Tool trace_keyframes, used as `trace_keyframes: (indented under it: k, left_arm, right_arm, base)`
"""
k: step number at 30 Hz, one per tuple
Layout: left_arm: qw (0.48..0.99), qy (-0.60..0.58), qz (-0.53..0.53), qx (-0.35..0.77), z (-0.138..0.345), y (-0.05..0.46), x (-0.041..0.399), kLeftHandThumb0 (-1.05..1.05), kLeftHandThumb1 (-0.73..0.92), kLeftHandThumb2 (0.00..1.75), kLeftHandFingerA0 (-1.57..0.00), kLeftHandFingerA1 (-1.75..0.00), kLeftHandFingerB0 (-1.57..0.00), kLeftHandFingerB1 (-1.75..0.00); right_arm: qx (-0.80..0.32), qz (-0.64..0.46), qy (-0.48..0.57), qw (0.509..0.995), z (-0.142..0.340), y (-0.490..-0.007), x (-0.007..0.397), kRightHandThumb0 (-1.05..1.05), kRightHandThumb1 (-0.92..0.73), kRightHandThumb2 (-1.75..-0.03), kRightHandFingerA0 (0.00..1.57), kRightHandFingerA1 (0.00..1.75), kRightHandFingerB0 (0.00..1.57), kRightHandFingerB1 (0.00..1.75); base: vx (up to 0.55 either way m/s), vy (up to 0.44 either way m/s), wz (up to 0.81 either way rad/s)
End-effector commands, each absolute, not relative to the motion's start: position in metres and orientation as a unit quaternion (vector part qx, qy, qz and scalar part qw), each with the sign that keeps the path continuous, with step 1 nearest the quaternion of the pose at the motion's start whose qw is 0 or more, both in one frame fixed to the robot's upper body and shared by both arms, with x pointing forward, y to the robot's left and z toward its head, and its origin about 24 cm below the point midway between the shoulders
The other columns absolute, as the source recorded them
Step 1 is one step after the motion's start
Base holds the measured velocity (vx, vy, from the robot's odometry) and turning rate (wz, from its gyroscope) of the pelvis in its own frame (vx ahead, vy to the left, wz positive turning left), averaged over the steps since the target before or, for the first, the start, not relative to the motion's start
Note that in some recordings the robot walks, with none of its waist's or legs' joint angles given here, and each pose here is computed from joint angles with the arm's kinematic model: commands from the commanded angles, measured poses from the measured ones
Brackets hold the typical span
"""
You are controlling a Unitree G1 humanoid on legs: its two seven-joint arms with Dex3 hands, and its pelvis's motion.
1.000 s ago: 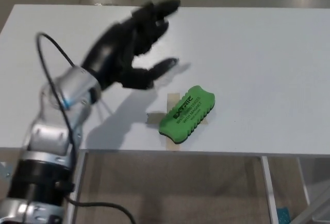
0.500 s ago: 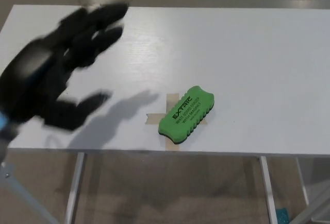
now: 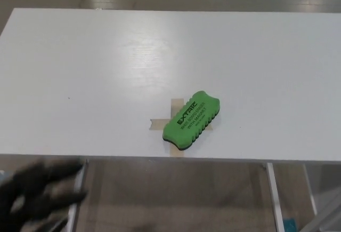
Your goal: Use the left hand to press on the green eraser and wipe the desk from center to the left and then back to center.
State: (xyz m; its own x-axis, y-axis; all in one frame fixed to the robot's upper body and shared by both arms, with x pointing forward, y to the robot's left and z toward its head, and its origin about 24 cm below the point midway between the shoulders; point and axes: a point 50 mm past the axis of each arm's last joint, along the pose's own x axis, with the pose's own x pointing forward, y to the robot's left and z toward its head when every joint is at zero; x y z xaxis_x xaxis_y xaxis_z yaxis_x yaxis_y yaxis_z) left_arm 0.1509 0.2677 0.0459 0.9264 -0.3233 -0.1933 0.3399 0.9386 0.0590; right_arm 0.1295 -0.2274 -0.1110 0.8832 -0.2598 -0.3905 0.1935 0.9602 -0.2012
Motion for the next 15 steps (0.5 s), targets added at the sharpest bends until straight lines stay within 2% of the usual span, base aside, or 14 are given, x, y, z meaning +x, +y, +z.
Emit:
trace_keyframes:
  k: [1, 2, 6, 7, 8, 9, 11, 12, 15]
  left_arm:
    - [0.956, 0.206, -0.067, 0.198, -0.019, 0.293, 0.1, -0.45, 0.73, 0.62, -0.58, -0.39, -0.45, -0.37]
    - [0.945, 0.261, -0.048, 0.193, -0.04, 0.292, 0.099, -0.43, 0.71, 0.62, -0.61, -0.39, -0.45, -0.36]
    - [0.935, 0.305, -0.03, 0.178, -0.055, 0.291, 0.108, -0.43, 0.71, 0.61, -0.63, -0.4, -0.45, -0.36]
    - [0.929, 0.328, -0.024, 0.167, -0.062, 0.292, 0.113, -0.4, 0.58, 0.8, -0.68, -0.56, -0.36, -0.44]
    - [0.925, 0.344, -0.021, 0.16, -0.067, 0.292, 0.116, -0.4, 0.58, 0.8, -0.68, -0.56, -0.36, -0.44]
    - [0.919, 0.367, -0.011, 0.145, -0.075, 0.294, 0.12, -0.37, 0.66, 0.6, -0.77, -0.51, -0.45, -0.34]
    - [0.911, 0.391, 0.001, 0.129, -0.083, 0.296, 0.124, -0.37, 0.66, 0.6, -0.77, -0.51, -0.45, -0.34]
    - [0.908, 0.4, 0.004, 0.129, -0.086, 0.295, 0.126, -0.38, 0.65, 0.6, -0.69, -0.42, -0.45, -0.34]
    - [0.899, 0.412, 0.004, 0.148, -0.089, 0.292, 0.135, -0.41, 0.65, 0.59, -0.62, -0.41, -0.46, -0.34]
  right_arm:
    - [-0.078, -0.128, 0.238, 0.96, -0.117, -0.233, 0.112, -0.39, -0.77, -0.64, 0.89, 0.61, 0.66, 0.42]
    - [-0.084, -0.131, 0.249, 0.956, -0.12, -0.232, 0.108, -0.39, -0.77, -0.64, 0.89, 0.61, 0.66, 0.42]
    - [-0.083, -0.135, 0.255, 0.954, -0.121, -0.232, 0.107, -0.4, -0.77, -0.64, 0.89, 0.61, 0.66, 0.42]
    - [-0.083, -0.134, 0.257, 0.953, -0.121, -0.233, 0.108, -0.39, -0.76, -0.64, 0.89, 0.61, 0.66, 0.42]
    - [-0.083, -0.134, 0.258, 0.953, -0.121, -0.233, 0.108, -0.39, -0.76, -0.64, 0.89, 0.61, 0.66, 0.42]
    - [-0.086, -0.13, 0.258, 0.954, -0.121, -0.233, 0.11, -0.39, -0.77, -0.64, 0.88, 0.61, 0.66, 0.42]
    - [-0.09, -0.124, 0.257, 0.954, -0.121, -0.232, 0.112, -0.39, -0.77, -0.64, 0.88, 0.61, 0.66, 0.42]
    - [-0.09, -0.124, 0.253, 0.955, -0.12, -0.233, 0.114, -0.39, -0.77, -0.64, 0.88, 0.61, 0.65, 0.42]
    - [-0.084, -0.127, 0.246, 0.957, -0.117, -0.235, 0.12, -0.4, -0.77, -0.64, 0.89, 0.6, 0.66, 0.41]
  base:
    - [0.0, 0.0, 0.0]
    - [0.0, 0.0, 0.0]
    - [0.0, 0.0, 0.0]
    - [0.0, 0.0, 0.0]
    - [0.0, 0.0, 0.0]
    - [0.0, 0.0, 0.0]
    - [0.0, 0.0, 0.0]
    - [0.0, 0.0, 0.0]
    - [0.0, 0.0, 0.0]
